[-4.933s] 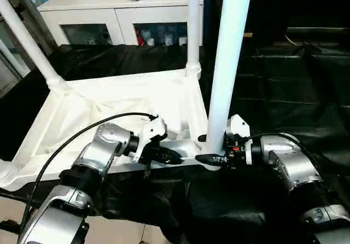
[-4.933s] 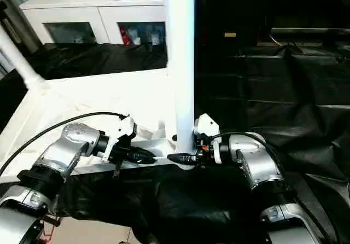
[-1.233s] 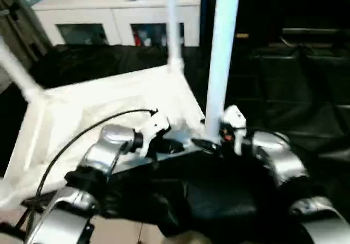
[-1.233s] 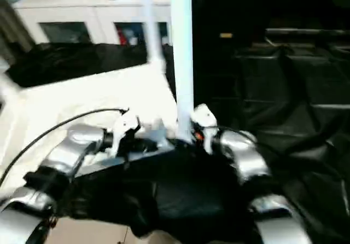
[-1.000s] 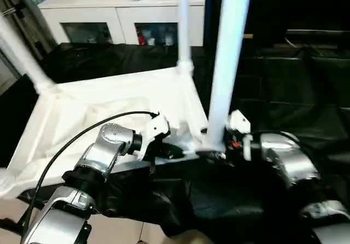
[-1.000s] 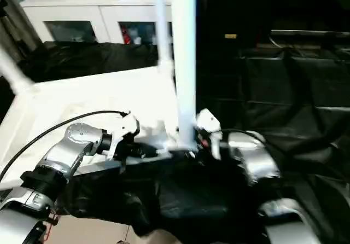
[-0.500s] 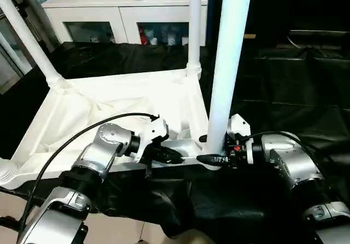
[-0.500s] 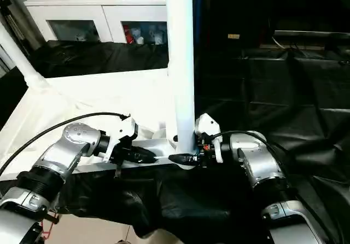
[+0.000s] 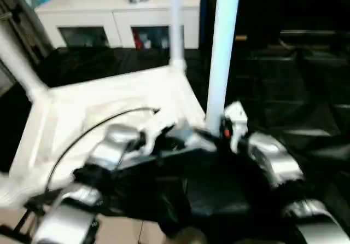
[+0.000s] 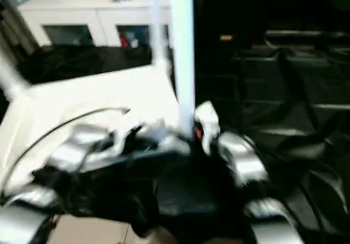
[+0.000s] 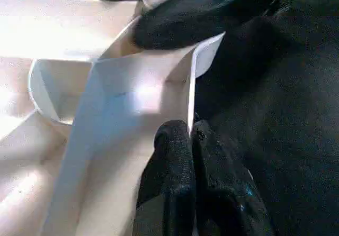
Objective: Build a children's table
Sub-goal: Rotate leg to tighten
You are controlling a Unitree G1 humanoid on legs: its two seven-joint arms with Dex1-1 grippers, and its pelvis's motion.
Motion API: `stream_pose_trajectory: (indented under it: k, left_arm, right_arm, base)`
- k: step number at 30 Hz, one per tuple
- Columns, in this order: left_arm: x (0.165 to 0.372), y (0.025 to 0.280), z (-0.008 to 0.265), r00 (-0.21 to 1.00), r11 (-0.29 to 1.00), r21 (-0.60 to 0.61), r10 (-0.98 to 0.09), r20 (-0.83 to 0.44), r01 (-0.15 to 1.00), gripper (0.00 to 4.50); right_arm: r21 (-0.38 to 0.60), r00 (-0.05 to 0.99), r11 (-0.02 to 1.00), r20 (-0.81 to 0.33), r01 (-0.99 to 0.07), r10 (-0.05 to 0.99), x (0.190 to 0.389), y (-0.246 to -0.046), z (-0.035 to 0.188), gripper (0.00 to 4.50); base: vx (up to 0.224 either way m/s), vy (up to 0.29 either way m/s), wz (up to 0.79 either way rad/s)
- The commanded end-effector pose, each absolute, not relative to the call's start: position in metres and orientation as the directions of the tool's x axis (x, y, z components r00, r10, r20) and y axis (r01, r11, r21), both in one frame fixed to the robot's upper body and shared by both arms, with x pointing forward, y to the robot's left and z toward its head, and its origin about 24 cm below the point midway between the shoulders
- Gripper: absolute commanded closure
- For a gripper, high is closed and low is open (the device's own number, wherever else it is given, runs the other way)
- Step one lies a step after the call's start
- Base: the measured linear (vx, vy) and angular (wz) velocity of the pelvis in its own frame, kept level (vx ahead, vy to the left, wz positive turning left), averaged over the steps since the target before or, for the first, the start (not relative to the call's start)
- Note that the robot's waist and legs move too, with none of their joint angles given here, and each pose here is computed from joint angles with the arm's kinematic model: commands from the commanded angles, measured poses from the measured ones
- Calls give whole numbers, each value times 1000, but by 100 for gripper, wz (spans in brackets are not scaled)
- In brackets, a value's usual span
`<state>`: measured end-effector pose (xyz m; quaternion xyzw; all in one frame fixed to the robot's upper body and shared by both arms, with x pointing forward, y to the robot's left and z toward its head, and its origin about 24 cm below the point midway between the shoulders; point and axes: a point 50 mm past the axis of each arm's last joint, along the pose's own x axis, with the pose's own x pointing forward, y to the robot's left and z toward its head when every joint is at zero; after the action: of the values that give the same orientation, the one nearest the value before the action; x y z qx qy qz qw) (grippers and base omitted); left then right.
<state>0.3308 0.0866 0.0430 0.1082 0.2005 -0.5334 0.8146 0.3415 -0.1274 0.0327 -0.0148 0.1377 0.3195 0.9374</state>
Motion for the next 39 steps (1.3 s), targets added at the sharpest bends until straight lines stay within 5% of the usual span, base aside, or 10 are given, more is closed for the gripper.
stream_pose_trajectory:
  k: [1, 7, 8, 11, 15, 19, 26, 33, 39]
  left_arm:
    - [339, 54, 66, 397, 417, 19, -848, -350, 909, 450]
    - [335, 38, 68, 371, 384, 30, -866, -335, 923, 450]
    - [334, 38, 67, 359, 369, 35, -871, -336, 929, 450]
    - [331, 42, 65, 329, 331, 53, -879, -345, 942, 450]
    - [328, 55, 64, 283, 285, 49, -891, -354, 957, 450]
    - [326, 64, 63, 250, 248, 54, -898, -361, 967, 450]
    - [323, 86, 66, 149, 146, 37, -913, -381, 989, 450]
    - [319, 100, 66, 78, 81, 10, -908, -411, 997, 450]
    - [316, 104, 65, 44, 54, -11, -909, -415, 998, 450]
  right_arm:
    - [170, 694, 794, -404, -584, 596, 327, -87, 0, 186]
    - [107, 710, 789, -377, -605, 595, 332, -68, 6, 186]
    - [113, 711, 785, -360, -610, 604, 333, -67, 8, 130]
    - [174, 713, 767, -289, -618, 639, 336, -67, 16, 111]
    - [137, 673, 718, -267, -682, 690, 337, -77, 22, 61]
    - [105, 595, 636, -265, -765, 759, 334, -86, 25, 61]
    - [109, 292, 341, -321, -934, 901, 315, -123, 32, 61]
    - [127, 164, 223, -364, -967, 917, 303, -140, 33, 61]
    - [136, 145, 207, -365, -969, 919, 301, -140, 33, 116]
  base:
    - [0, 0, 0]
    - [0, 0, 0]
    - [0, 0, 0]
    - [0, 0, 0]
    - [0, 0, 0]
    - [0, 0, 0]
    - [0, 0, 0]
    - [0, 0, 0]
    - [0, 0, 0]
